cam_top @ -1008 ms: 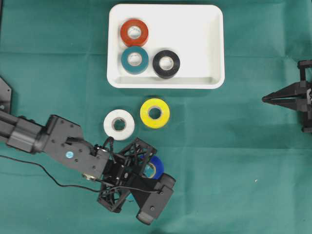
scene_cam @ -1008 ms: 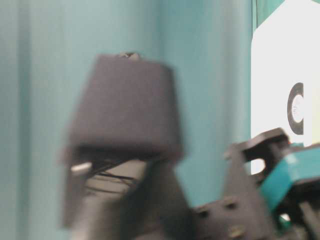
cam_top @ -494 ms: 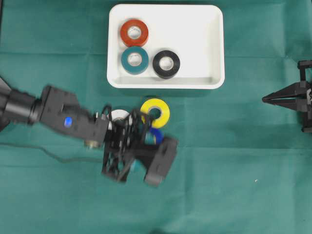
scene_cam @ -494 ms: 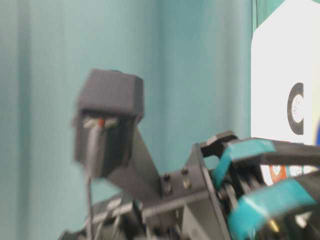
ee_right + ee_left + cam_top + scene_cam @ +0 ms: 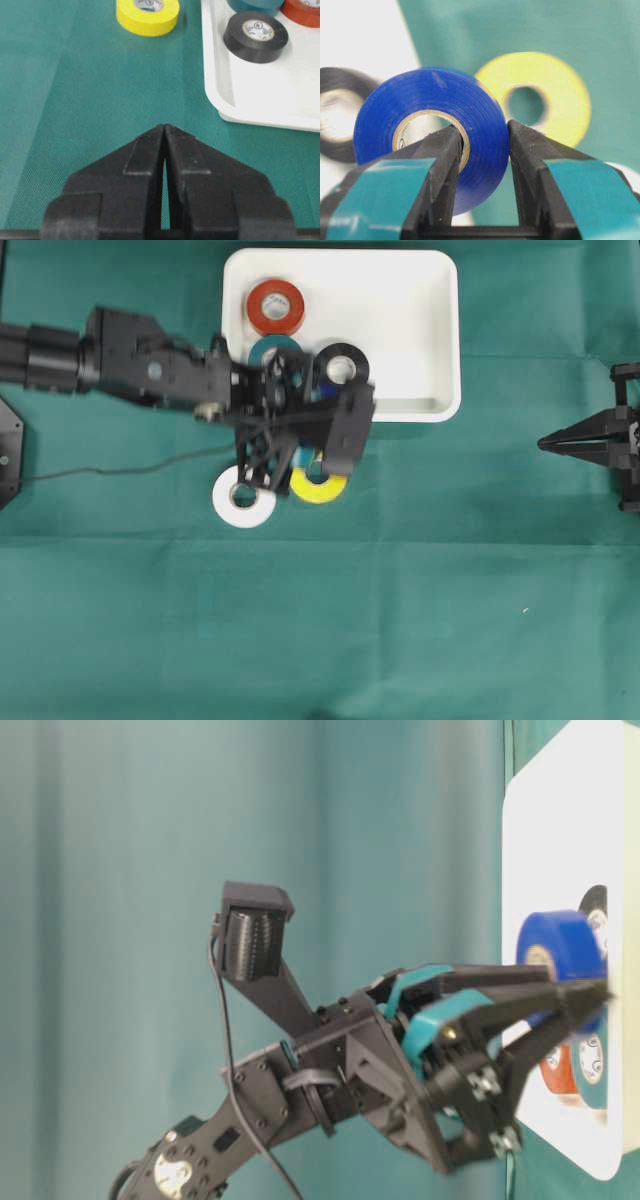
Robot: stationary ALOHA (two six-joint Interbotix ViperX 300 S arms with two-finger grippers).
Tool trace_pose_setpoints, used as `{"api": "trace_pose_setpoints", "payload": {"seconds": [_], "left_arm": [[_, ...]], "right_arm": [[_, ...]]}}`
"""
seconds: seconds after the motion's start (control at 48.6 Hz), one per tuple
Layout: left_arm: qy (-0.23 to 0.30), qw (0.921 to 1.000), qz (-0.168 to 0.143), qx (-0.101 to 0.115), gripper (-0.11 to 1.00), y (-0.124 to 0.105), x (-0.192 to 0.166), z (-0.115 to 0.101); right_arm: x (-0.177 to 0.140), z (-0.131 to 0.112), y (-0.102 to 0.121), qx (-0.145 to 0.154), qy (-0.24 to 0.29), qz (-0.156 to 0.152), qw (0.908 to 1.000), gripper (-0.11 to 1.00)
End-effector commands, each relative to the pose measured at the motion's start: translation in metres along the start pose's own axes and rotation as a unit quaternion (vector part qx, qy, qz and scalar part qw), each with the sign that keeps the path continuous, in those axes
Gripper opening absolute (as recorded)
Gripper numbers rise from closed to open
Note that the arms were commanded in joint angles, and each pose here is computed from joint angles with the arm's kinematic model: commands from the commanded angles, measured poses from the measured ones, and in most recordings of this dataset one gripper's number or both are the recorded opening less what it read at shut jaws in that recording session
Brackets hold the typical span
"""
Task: Put the tape into the white case with the left arm.
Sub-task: 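Carry the blue tape into the tray's upper right area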
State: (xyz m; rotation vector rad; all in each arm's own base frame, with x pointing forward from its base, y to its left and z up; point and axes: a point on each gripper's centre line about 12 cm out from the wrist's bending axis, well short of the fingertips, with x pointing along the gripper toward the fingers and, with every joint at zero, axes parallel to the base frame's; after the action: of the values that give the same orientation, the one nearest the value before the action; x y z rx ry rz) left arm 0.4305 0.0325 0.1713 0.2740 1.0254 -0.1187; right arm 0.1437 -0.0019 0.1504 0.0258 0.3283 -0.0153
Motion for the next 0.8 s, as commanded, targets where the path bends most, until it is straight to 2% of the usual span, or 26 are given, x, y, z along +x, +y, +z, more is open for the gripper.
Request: {"api": "trace_pose_setpoints", "payload": {"seconds": [0.0,0.206,0.452,0.781], "left_arm": [[-0.033,0.9991,0.026,-0.011,0.26,0.023,-0.016,0.007],[-0.042,0.9968,0.059,-0.032,0.26,0.062,-0.014,-0.005],[-0.040,0.9944,0.083,-0.052,0.26,0.095,-0.004,-0.019],[-0.030,0.9934,0.096,-0.056,0.26,0.120,0.008,-0.025]], "right_arm": [[0.001,0.003,0.000,0.001,-0.005,0.000,1.0000,-0.09],[0.001,0.004,0.000,0.001,-0.007,0.000,1.0000,-0.09],[0.001,0.004,0.000,0.001,-0.006,0.000,1.0000,-0.09],[0.001,0.003,0.000,0.001,-0.006,0.001,1.0000,-0.09]]}}
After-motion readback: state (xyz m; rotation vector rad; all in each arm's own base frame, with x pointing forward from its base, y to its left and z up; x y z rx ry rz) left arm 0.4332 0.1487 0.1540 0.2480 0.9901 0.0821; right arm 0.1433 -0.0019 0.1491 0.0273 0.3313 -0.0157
